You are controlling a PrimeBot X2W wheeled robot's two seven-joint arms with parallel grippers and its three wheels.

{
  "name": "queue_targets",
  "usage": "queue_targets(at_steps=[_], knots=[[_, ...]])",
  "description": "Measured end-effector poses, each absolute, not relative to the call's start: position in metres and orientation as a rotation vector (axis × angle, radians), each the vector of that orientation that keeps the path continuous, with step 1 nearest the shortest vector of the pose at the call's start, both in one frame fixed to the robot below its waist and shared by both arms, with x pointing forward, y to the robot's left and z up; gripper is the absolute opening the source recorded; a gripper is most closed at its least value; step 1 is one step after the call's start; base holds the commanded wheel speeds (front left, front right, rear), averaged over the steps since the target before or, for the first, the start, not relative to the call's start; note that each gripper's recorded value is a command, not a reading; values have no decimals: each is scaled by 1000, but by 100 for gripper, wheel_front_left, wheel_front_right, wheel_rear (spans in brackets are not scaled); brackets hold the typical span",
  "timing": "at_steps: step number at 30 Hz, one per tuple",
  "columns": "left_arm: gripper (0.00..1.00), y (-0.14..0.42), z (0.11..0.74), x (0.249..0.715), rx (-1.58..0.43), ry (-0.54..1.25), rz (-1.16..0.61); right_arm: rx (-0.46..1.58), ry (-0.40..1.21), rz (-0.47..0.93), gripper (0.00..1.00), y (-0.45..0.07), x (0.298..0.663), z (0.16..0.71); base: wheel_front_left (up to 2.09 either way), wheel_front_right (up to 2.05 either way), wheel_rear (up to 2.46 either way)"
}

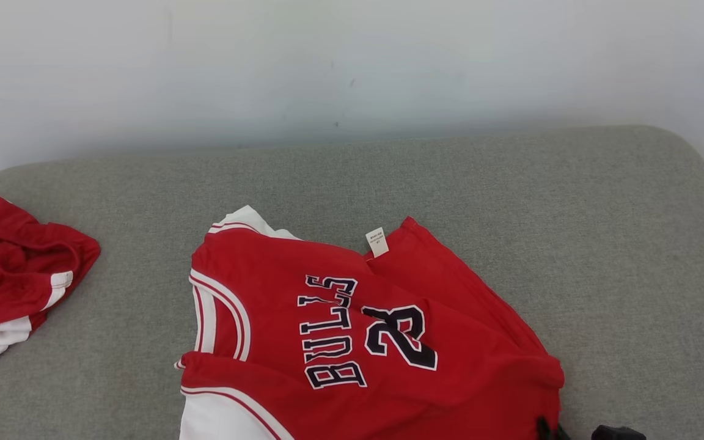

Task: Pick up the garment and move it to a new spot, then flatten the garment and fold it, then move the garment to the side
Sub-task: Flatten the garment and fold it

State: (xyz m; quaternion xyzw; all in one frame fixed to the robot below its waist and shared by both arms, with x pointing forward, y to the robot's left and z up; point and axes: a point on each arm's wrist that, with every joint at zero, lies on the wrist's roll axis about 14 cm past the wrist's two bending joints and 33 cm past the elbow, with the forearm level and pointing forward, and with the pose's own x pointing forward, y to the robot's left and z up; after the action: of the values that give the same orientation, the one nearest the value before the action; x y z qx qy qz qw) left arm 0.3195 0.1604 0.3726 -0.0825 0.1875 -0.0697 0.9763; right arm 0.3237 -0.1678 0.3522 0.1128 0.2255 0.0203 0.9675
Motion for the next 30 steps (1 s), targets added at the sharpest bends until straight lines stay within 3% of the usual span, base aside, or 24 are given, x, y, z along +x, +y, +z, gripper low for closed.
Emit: queue_targets(at_steps=[5, 13, 21, 30], knots=[[0, 158, 387, 329, -196, 324, -141, 253, 431, 73, 0, -156, 333, 360, 0, 0, 0], [0, 151, 453, 370, -197, 107, -195, 253, 236, 154, 0, -144, 371, 416, 0, 0, 0], [0, 139, 556, 451, -137, -141, -324, 209, -19, 249, 0, -138, 445, 512, 0, 0, 0], [0, 127, 663, 557, -8, -278, -407, 141, -226, 299, 0, -143, 547, 624, 0, 0, 0]])
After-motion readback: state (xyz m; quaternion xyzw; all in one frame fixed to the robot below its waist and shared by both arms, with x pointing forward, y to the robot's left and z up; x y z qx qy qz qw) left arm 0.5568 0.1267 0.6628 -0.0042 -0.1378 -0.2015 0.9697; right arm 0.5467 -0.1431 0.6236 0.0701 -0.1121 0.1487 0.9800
